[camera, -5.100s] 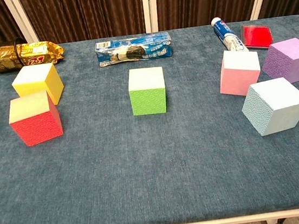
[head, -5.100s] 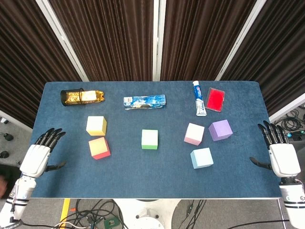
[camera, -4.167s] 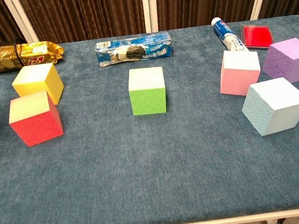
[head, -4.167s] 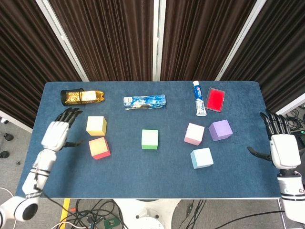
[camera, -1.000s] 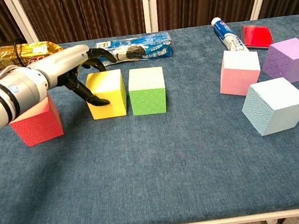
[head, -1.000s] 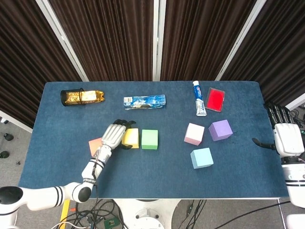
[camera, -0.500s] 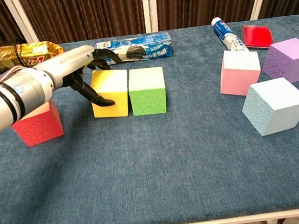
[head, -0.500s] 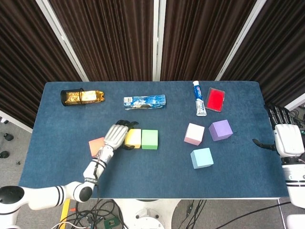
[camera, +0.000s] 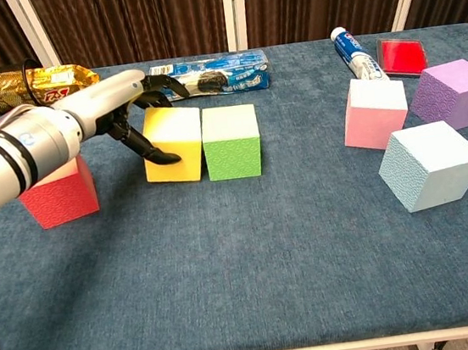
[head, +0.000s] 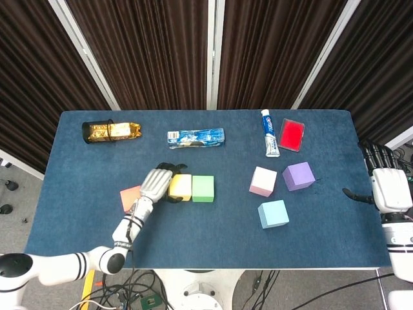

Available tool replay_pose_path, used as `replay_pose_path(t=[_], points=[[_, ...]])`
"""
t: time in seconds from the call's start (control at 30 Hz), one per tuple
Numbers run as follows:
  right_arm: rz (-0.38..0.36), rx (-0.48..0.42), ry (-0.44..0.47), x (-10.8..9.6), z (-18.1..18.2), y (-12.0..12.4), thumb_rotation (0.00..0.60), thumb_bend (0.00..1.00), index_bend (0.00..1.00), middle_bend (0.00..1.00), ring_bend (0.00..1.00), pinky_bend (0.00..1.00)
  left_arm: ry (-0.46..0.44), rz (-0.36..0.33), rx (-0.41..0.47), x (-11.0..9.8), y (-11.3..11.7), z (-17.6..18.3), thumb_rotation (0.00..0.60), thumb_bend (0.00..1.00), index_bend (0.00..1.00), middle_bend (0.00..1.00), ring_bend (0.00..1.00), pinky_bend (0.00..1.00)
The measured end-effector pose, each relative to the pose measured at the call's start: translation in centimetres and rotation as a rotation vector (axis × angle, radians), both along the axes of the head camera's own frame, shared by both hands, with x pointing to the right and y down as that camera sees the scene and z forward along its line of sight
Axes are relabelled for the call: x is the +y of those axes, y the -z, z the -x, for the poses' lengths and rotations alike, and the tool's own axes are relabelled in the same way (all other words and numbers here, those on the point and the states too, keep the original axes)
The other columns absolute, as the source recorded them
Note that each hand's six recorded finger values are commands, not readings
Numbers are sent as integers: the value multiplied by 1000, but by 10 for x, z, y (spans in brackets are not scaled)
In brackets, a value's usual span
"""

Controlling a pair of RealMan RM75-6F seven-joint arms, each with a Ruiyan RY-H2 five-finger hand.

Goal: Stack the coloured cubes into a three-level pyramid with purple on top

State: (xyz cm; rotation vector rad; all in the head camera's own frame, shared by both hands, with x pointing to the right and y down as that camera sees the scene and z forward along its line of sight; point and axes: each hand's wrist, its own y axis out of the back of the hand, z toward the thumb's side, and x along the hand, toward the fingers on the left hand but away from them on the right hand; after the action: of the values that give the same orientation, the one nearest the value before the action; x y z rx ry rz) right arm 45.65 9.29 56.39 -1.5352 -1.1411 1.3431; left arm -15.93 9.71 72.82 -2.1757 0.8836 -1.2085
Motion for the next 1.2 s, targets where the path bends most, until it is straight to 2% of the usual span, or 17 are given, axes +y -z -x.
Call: replay_pose_path(t=[0.3,0.47,0.67,1.2], points=[[1,3,9,-1,5,0,600,2,0,0,0,0,-29,20,13,4,0,3,600,216,189,409,150,139],[2,5,6,-1,5,0,600,2,0,0,0,0,-41,16,24,4,0,3,600,213,188,355,129,139],[1,4,4,-1,4,1,600,2,0,0,0,0,-58,36,17,7,-1,5,600,208,176,235,95,141],[3,6,0,-1,2,1,600,2,0,0,0,0,-80,32,17,2,8,9,600,205,172,229,91,144]])
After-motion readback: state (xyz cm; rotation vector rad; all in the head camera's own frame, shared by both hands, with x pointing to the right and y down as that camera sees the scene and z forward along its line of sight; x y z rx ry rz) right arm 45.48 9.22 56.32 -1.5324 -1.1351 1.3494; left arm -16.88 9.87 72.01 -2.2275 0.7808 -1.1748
